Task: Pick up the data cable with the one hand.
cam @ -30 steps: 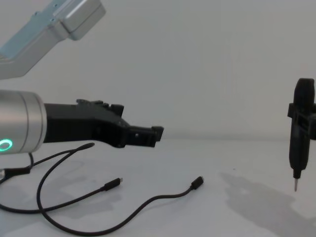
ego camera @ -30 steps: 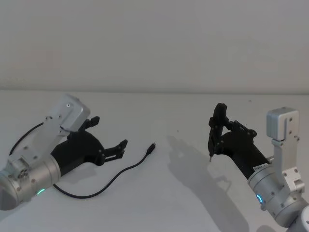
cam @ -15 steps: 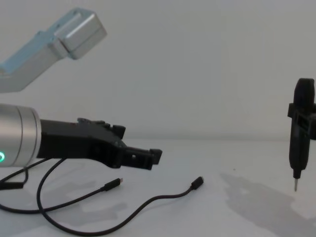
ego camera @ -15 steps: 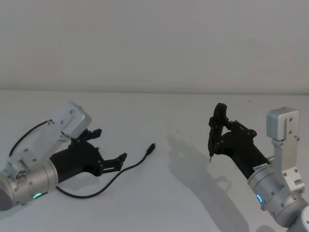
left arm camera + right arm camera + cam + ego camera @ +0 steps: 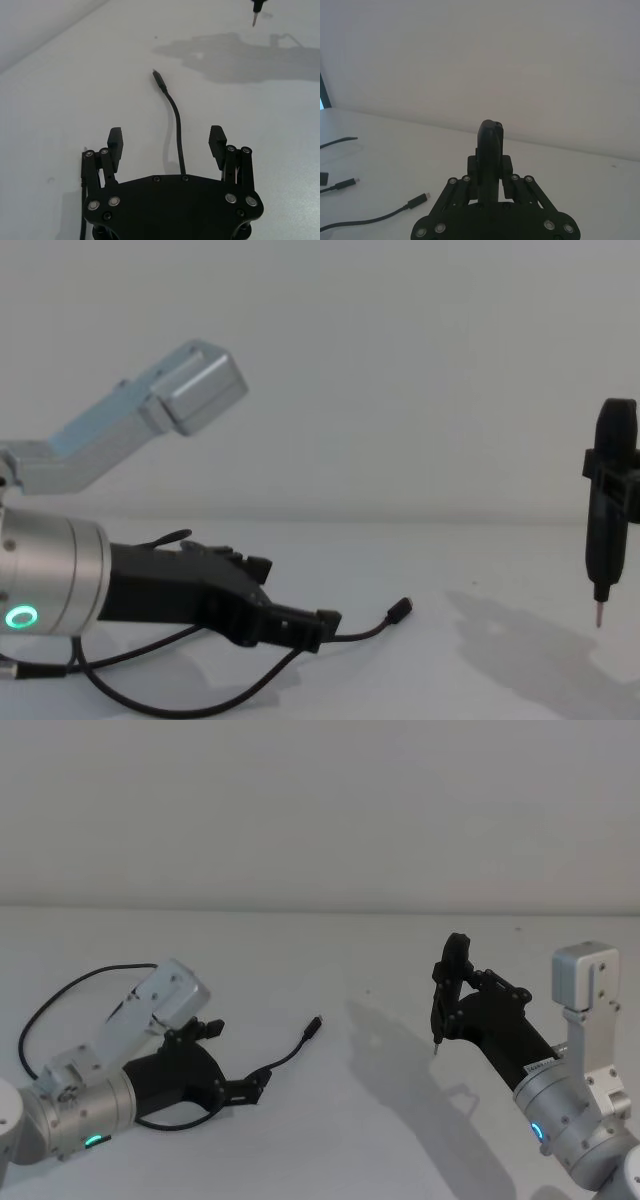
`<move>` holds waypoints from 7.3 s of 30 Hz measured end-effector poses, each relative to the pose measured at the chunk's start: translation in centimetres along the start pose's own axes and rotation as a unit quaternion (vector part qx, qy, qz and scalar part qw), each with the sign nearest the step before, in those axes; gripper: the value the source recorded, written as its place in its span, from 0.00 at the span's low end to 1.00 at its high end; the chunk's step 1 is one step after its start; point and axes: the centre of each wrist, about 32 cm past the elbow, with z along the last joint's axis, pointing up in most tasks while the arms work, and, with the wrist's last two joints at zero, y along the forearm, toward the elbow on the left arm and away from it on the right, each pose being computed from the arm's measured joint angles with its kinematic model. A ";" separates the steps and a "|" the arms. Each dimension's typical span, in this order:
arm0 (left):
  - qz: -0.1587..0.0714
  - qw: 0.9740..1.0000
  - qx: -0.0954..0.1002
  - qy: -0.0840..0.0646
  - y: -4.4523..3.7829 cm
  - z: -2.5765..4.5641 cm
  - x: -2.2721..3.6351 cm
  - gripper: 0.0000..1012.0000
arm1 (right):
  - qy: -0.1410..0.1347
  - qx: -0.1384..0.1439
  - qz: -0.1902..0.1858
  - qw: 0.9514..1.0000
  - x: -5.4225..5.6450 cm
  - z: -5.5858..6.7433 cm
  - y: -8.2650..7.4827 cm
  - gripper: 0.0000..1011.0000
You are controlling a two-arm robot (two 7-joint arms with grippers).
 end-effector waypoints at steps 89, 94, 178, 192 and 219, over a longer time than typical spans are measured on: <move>-0.001 1.000 0.016 0.014 -2.21 -0.93 -0.05 0.02 | 0.008 0.024 0.055 0.998 -0.5 -0.2 1.8 0.27; -0.001 1.000 0.016 0.014 -2.21 -0.93 -0.05 0.02 | 0.003 0.031 0.065 0.997 -0.9 -0.6 2.7 0.27; -0.001 1.000 0.016 0.014 -2.21 -0.93 -0.05 0.02 | -0.037 0.068 0.144 0.987 -2.6 -4.6 12.5 0.27; -0.001 1.000 0.016 0.014 -2.21 -0.93 -0.05 0.02 | -0.034 0.061 0.145 0.987 -2.3 -5.3 12.5 0.27; -0.001 1.000 0.016 0.014 -2.20 -0.93 -0.05 0.02 | -0.032 0.061 0.150 0.986 -2.7 -5.4 12.3 0.27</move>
